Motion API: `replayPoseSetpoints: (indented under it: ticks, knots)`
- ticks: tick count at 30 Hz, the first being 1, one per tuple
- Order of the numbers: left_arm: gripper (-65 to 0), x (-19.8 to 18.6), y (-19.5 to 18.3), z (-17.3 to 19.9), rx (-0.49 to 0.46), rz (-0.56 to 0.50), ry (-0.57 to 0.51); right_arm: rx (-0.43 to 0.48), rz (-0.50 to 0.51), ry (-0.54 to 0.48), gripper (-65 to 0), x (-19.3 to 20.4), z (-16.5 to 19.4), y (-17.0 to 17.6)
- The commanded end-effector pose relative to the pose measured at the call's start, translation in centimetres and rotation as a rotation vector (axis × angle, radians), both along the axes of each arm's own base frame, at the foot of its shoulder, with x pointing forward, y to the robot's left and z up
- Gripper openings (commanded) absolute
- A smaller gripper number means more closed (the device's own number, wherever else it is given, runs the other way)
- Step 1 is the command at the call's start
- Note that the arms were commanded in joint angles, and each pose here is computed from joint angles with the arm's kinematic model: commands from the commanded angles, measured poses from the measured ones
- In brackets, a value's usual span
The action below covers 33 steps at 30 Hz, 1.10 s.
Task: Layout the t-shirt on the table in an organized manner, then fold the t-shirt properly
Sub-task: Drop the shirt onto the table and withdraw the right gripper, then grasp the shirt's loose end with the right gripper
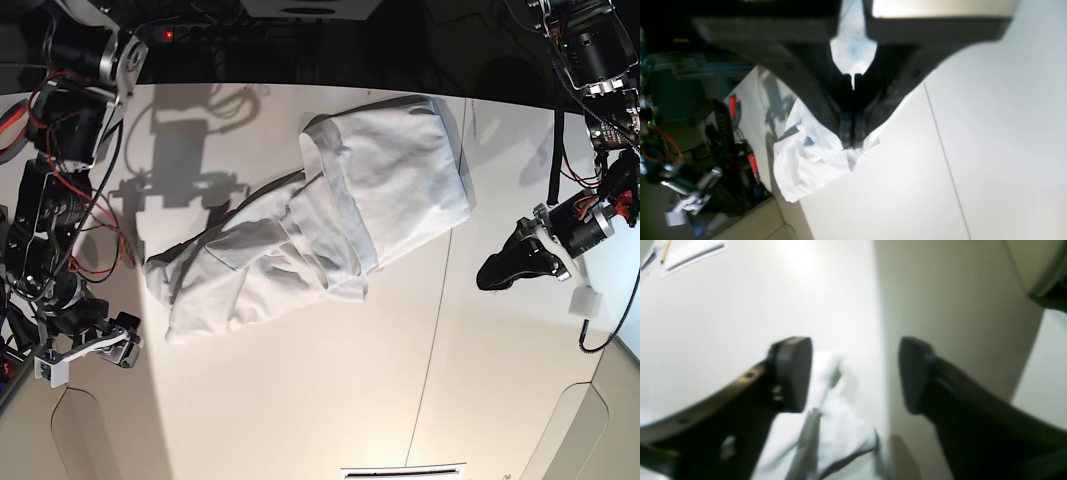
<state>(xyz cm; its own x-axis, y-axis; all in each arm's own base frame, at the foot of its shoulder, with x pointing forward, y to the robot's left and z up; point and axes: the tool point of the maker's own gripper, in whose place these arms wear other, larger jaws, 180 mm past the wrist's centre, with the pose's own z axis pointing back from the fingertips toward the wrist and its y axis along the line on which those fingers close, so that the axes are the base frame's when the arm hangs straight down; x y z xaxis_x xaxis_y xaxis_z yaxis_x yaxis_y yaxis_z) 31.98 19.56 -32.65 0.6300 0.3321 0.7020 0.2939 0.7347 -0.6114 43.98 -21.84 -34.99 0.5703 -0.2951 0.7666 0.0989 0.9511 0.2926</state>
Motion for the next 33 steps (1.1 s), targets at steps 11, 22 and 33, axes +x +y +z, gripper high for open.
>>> replayPoseSetpoints:
  ticks: [11,22,33]
  knots:
    - [-65.0,0.7,0.3,1.8,-0.001,-0.001,-0.060,0.383,0.208,0.129,-20.7,0.9,-4.8,5.0]
    - [-65.0,0.7,0.4,1.8,-0.001,0.000,-0.060,0.285,0.379,0.281,-20.9,-1.5,-7.5,9.0]
    - [-65.0,-0.3,0.8,1.4,0.020,-0.048,-0.015,0.212,0.384,0.267,-65.0,-0.8,-7.3,9.5]
